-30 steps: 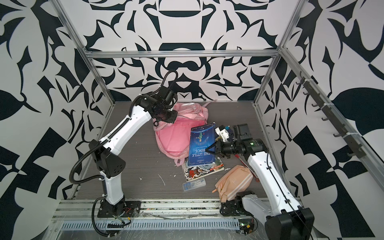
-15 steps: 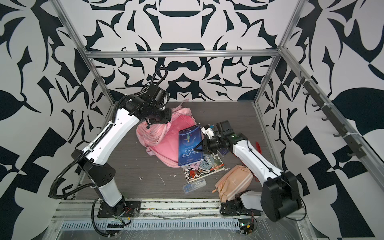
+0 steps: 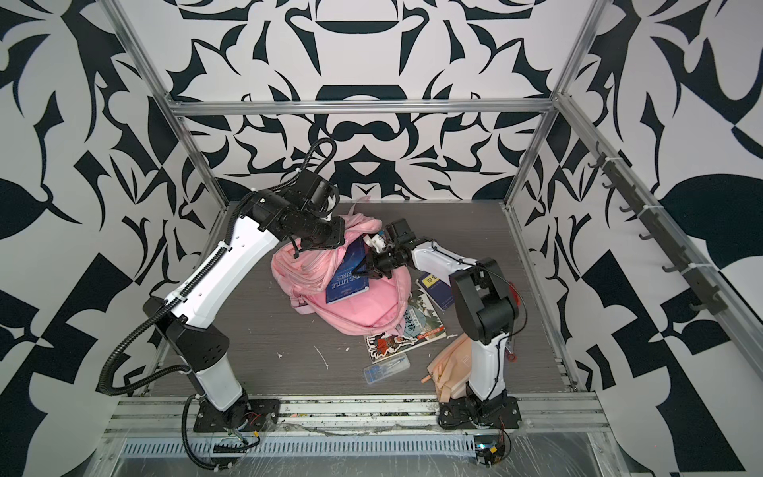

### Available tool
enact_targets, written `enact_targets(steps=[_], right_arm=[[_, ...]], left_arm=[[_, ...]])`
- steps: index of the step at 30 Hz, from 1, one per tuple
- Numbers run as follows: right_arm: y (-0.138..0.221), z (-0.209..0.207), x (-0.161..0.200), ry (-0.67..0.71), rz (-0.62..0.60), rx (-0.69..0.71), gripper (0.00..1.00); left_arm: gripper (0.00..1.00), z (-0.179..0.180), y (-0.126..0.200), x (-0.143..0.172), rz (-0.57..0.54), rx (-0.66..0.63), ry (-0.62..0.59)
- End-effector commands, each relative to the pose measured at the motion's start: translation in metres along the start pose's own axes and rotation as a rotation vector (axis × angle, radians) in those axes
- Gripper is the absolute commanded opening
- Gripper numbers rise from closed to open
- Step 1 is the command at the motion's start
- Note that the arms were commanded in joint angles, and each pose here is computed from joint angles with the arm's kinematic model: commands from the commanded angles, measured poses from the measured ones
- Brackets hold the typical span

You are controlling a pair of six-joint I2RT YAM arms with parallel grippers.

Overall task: Pack books, pencil case, and school supplies into a backpack
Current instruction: Place the book in the student bag.

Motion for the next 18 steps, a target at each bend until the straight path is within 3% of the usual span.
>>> enact_targets(steps=[1,6,12,16,18], right_arm=[[-0.006,0.026,-0.017,0.127,0.016,-0.104,0.0],[-0.016,-0.026,-0.028,0.064,0.085,0.178,0.0],[-0.006,-0.033,-0.038,0.076,0.046,0.293,0.0],[0.009,-0.029,-0.039,0.124,0.049,0.403,0.1],[0.022,-0.014,-0.041,0.163,0.018,0.432,0.19]], left_arm=[[0.0,-0.01,0.03,-0.002,-0.079,0.076,0.012],[0.0,-0.011,0.027,-0.002,-0.086,0.09,0.03],[0.0,-0.011,0.022,-0.003,-0.094,0.098,0.03],[0.0,-0.011,0.02,-0.004,-0.093,0.096,0.024],[0.0,-0.008,0.017,-0.005,-0.089,0.091,0.027]])
Point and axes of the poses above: each gripper's point midway between its finger pads, its own y axis back along the fingers, its own z axis along the line the jaws close on, x = y × z, the point moved 5 cm from there along y, back along the fingers, and after that the axes turned 2 degrees about -y, right-handed, at the moved point
